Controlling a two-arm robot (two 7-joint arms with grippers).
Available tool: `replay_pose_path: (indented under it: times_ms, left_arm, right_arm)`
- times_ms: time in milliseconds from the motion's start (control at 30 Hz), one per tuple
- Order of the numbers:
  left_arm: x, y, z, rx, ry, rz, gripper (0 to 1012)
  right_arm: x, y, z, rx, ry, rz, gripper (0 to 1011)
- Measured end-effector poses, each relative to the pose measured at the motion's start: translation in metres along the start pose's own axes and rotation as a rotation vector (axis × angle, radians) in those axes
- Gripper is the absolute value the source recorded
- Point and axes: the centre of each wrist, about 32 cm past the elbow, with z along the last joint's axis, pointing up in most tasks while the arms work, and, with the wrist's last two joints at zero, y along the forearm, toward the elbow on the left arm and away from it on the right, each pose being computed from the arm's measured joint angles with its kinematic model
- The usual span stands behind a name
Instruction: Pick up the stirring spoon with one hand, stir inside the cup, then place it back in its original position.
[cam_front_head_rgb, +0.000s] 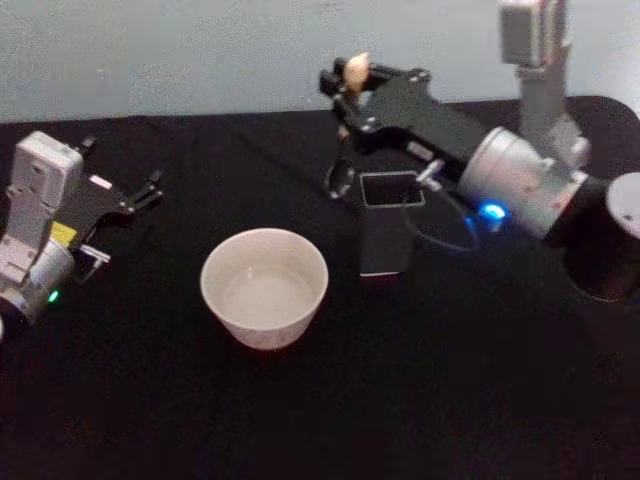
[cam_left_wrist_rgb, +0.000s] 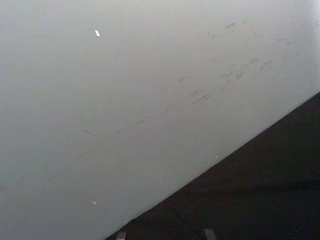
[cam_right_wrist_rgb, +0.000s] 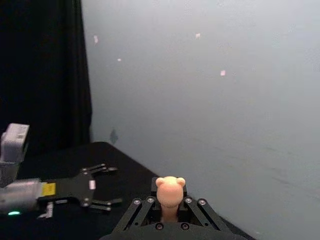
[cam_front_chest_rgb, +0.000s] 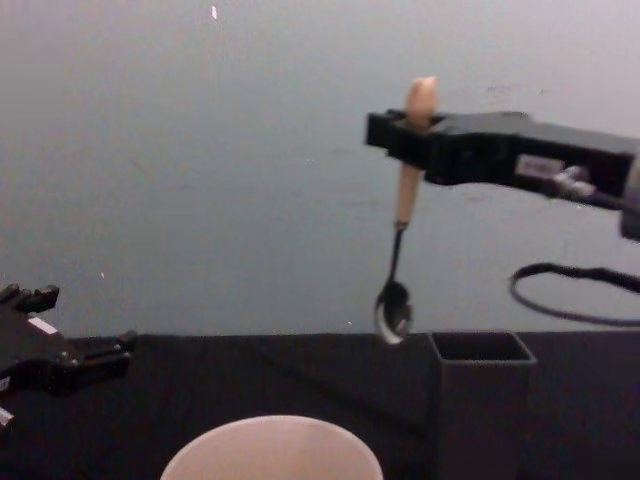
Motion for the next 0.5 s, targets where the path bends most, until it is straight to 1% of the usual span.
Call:
replay_pose_path:
  times_ms: [167,467,500]
  left_arm:
    - [0.0,0.0,0.0,0.0,0.0,0.0,1001]
    - [0.0,0.0,0.0,0.0,0.0,0.0,1001]
    - [0.0,0.0,0.0,0.0,0.0,0.0,1001]
  right_arm:
    - [-0.01,0.01,-0.009,-0.011,0.004,0.047,164]
    - [-0.022,0.017,-0.019,-0.014,0.007,0.103,164]
    - [-0.024,0.018,-0.022,-0.014,0.01,0.112,164]
